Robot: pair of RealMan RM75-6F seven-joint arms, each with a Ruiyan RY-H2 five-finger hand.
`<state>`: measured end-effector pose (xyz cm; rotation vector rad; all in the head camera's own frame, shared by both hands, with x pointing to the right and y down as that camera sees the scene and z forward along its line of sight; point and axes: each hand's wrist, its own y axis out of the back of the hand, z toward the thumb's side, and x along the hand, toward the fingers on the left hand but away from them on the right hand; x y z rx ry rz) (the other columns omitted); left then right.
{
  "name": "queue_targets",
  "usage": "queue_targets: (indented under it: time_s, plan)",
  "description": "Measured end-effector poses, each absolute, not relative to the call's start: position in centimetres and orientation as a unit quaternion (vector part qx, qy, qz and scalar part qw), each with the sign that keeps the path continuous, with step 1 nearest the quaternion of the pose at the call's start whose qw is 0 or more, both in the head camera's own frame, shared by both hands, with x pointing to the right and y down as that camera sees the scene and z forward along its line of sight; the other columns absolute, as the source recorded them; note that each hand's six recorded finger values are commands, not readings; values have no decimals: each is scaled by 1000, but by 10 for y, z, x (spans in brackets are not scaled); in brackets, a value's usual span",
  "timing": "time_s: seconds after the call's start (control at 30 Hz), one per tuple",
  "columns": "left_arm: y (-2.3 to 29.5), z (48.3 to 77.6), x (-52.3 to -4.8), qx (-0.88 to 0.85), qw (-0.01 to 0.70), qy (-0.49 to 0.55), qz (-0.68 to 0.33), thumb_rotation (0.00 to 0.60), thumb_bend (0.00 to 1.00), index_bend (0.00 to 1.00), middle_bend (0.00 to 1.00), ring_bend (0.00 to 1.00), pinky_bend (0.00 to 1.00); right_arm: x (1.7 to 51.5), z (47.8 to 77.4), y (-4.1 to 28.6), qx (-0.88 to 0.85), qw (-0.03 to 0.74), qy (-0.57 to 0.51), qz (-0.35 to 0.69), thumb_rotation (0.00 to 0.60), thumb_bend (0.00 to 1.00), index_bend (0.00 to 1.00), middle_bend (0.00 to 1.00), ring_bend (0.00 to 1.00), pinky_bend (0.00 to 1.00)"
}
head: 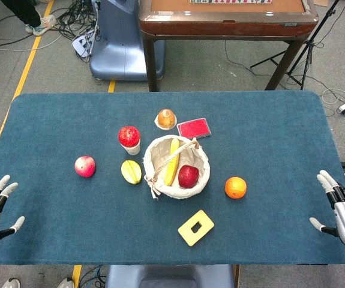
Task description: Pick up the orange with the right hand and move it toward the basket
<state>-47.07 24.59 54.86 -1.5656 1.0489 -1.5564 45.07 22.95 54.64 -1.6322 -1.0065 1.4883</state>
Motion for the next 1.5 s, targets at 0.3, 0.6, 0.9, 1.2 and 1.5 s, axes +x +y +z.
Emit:
queue_targets:
  time_s: [0.3, 0.6, 0.9, 1.2, 1.5]
  plan:
    - [246, 550, -471, -604, 341, 404, -597, 600, 260, 182, 0, 0, 0, 414, 568, 221, -671, 362, -333, 554, 600, 0, 18, 82, 134, 434]
    - [250, 551, -474, -604, 335, 405, -600, 600, 260, 182, 0, 0, 0, 361, 615, 205, -715, 358, -260, 541, 600, 0, 18, 81, 134, 434]
    - [254, 550, -480, -599, 330, 409, -605, 600, 260, 182, 0, 0, 0, 318, 660, 179, -731, 360, -204, 543, 600, 0, 18, 82, 134, 434]
    - [254, 548, -481, -597, 330, 412, -605, 600, 259, 182, 0, 0, 0, 294, 700, 168, -736, 348, -175, 554, 600, 83, 93, 190, 189, 434]
    - [254, 549, -483, -596, 328, 413, -606, 600, 260, 182, 0, 0, 0, 284, 698, 165, -740, 357, -182, 540, 600, 312, 350, 360, 361, 561]
